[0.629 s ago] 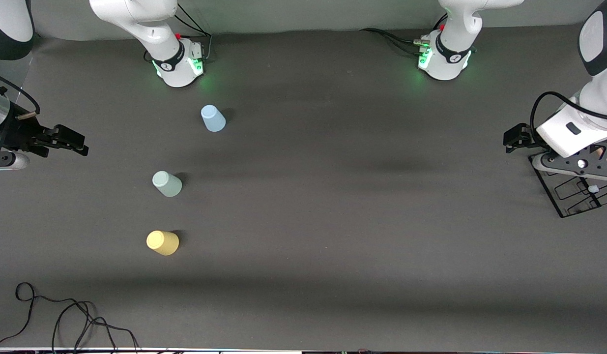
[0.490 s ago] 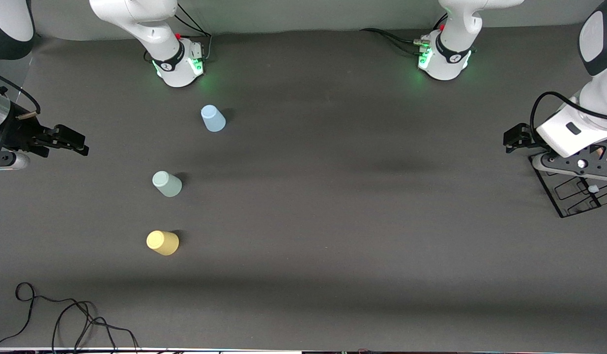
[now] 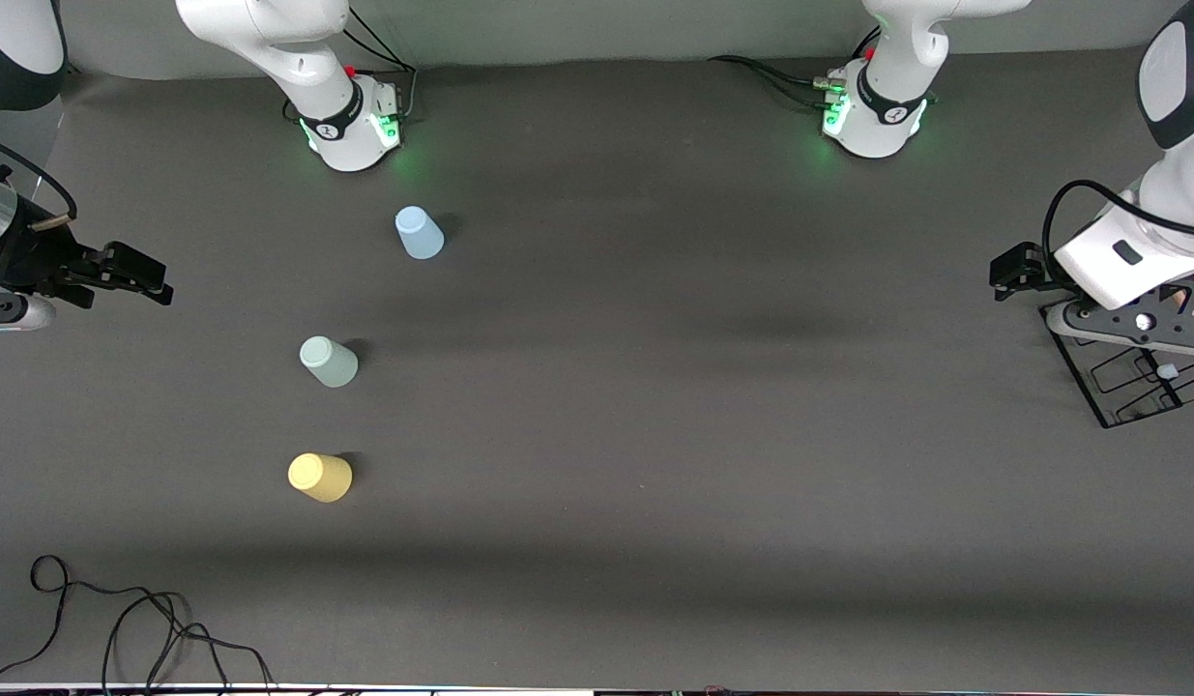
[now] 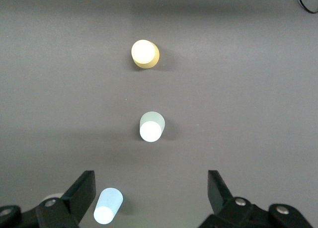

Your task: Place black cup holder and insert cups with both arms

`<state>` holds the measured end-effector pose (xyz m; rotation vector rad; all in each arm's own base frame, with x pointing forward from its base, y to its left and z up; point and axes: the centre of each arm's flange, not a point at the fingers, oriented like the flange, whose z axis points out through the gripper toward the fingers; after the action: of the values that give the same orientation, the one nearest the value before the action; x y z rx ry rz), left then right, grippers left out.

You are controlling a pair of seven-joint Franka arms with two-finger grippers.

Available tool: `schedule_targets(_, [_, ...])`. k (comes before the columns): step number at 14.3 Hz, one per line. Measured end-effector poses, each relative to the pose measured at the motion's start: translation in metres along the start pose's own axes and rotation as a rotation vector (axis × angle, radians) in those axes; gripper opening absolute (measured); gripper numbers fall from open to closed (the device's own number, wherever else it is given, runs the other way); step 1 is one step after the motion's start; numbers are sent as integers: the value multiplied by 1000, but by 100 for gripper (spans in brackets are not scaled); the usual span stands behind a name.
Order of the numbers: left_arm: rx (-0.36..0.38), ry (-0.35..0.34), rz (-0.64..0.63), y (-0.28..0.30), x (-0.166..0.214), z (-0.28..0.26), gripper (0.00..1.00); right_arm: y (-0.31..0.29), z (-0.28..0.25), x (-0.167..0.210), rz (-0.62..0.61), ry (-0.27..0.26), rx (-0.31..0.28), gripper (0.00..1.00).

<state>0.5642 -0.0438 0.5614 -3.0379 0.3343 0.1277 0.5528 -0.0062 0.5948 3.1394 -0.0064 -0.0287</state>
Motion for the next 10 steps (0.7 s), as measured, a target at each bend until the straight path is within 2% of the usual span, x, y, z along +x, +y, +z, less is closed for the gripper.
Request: schedule_targets(10, [0,0,0,0,0,0,100,3,-3,-1,5,5,0,100])
